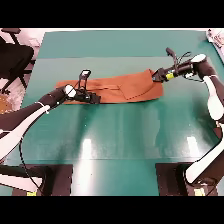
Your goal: Fold the shirts.
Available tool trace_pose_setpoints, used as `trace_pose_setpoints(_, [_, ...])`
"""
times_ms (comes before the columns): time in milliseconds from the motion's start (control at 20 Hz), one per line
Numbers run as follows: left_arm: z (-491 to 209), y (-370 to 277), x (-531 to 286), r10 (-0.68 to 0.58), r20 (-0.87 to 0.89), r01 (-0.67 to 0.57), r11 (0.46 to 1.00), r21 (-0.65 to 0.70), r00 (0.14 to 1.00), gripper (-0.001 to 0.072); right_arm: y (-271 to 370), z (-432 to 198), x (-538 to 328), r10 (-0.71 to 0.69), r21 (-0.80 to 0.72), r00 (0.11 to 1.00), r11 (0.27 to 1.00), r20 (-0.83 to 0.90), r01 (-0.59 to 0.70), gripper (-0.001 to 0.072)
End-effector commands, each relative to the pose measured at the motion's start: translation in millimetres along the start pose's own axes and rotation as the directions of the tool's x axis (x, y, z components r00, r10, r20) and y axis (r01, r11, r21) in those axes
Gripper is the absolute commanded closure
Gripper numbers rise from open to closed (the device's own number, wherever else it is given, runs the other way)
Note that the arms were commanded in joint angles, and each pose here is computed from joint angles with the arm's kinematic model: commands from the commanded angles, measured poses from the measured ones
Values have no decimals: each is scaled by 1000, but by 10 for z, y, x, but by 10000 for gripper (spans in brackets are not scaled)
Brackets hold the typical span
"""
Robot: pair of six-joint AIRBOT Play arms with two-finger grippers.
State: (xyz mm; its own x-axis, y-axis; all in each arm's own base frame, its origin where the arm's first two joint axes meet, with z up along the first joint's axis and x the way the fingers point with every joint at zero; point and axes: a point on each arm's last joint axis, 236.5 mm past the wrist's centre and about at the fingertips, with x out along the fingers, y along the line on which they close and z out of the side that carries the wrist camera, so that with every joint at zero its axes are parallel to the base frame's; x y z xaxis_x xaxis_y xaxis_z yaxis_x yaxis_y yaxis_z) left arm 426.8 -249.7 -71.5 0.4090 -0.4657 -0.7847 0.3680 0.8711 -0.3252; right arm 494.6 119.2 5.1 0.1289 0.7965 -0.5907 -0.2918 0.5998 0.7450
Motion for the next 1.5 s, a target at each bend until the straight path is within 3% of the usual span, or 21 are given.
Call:
trace_pose_setpoints(0, [-123, -254, 115, -28, -29, 30, 998, 60, 999, 689, 419, 115, -292, -13, -64, 998, 998, 54, 16, 692])
trace_pose_setpoints(500, [-115, -1158, 358, -126, -27, 129, 970, 205, 992, 689, 1895, 332, -928, 217, -225, 949, 960, 228, -165, 692])
trace_pose_setpoints(950, [-199, -1205, 354, -138, -60, 148, 969, 199, 989, 688, 2417, 36, -43, 255, -274, 966, 933, 47, -233, 692])
trace_pose_setpoints(1450, [-271, -1204, 348, -138, -90, 158, 947, 279, 986, 688, 2812, -102, 565, 244, -283, 970, 931, 14, -230, 692])
